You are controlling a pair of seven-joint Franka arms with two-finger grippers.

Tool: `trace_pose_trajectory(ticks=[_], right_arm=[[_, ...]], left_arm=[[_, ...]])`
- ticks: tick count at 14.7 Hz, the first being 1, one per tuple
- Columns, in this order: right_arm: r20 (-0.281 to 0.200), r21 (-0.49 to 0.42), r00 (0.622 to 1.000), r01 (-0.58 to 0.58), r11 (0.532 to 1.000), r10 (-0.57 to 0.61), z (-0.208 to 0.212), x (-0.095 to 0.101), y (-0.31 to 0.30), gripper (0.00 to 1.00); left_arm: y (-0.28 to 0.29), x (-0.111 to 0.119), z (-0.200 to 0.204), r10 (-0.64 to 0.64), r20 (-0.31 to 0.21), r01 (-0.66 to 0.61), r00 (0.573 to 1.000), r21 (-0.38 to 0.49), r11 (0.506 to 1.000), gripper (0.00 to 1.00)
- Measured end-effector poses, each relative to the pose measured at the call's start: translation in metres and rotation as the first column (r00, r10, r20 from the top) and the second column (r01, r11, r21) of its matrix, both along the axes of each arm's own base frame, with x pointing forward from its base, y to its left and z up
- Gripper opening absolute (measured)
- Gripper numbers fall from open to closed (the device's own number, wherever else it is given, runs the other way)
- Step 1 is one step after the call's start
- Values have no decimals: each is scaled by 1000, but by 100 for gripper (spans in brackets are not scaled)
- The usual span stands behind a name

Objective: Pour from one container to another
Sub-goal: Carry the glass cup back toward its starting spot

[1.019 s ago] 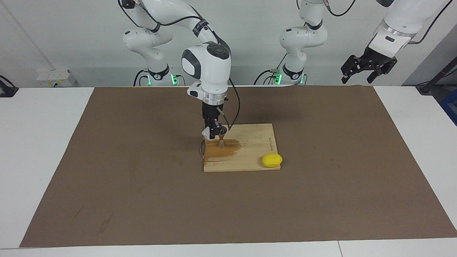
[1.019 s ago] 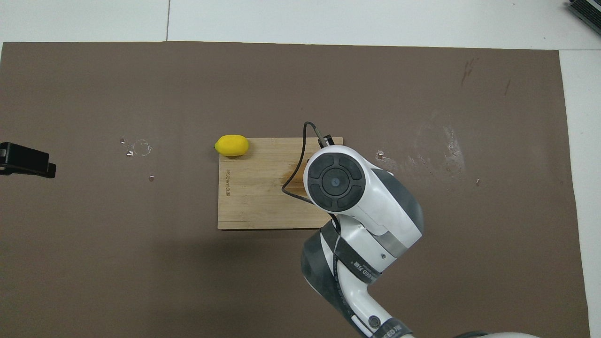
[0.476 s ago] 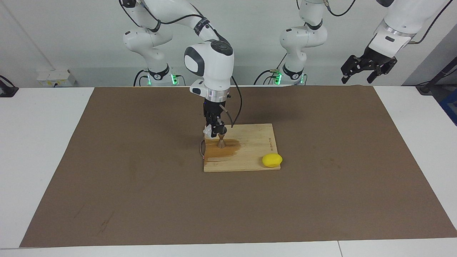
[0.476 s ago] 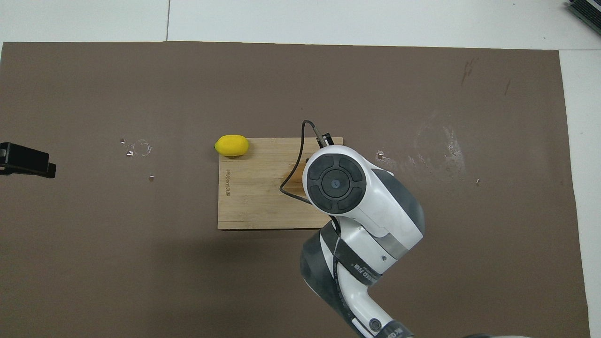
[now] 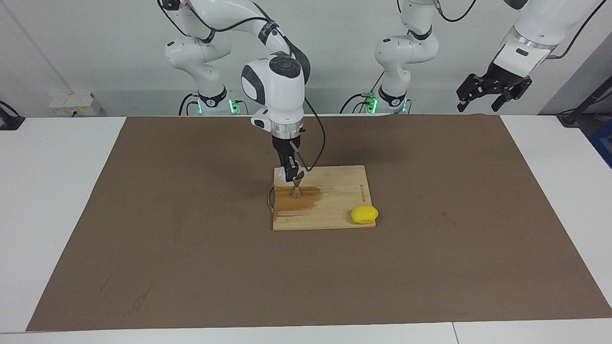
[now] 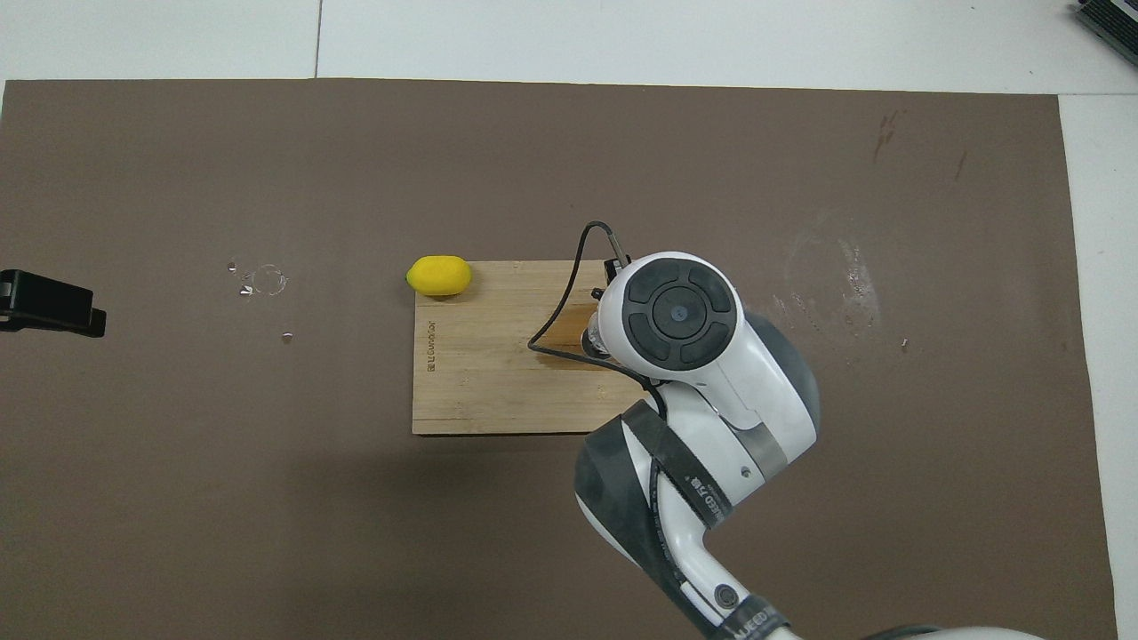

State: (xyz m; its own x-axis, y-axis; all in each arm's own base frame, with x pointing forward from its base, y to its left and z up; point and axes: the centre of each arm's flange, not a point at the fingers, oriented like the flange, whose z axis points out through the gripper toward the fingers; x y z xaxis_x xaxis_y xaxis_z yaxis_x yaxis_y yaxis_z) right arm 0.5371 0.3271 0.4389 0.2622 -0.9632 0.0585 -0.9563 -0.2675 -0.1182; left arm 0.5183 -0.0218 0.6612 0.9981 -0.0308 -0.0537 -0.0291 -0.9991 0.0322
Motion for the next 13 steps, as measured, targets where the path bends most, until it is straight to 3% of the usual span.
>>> trace_pose_trajectory(ticks=[6, 9, 13], right_arm=[[-18, 25, 999, 34, 999, -33, -1, 5, -9, 50], [-66, 91, 995, 82, 993, -76, -2, 10, -17, 50], [-133, 184, 987, 118, 976, -94, -10, 34, -67, 50]], left_arm=[[0, 0, 0, 0, 0, 0, 1000, 0, 1000, 100], [0, 0, 0, 0, 0, 0, 1000, 0, 1000, 100], [0, 0, 0, 0, 0, 0, 1000, 0, 1000, 100]])
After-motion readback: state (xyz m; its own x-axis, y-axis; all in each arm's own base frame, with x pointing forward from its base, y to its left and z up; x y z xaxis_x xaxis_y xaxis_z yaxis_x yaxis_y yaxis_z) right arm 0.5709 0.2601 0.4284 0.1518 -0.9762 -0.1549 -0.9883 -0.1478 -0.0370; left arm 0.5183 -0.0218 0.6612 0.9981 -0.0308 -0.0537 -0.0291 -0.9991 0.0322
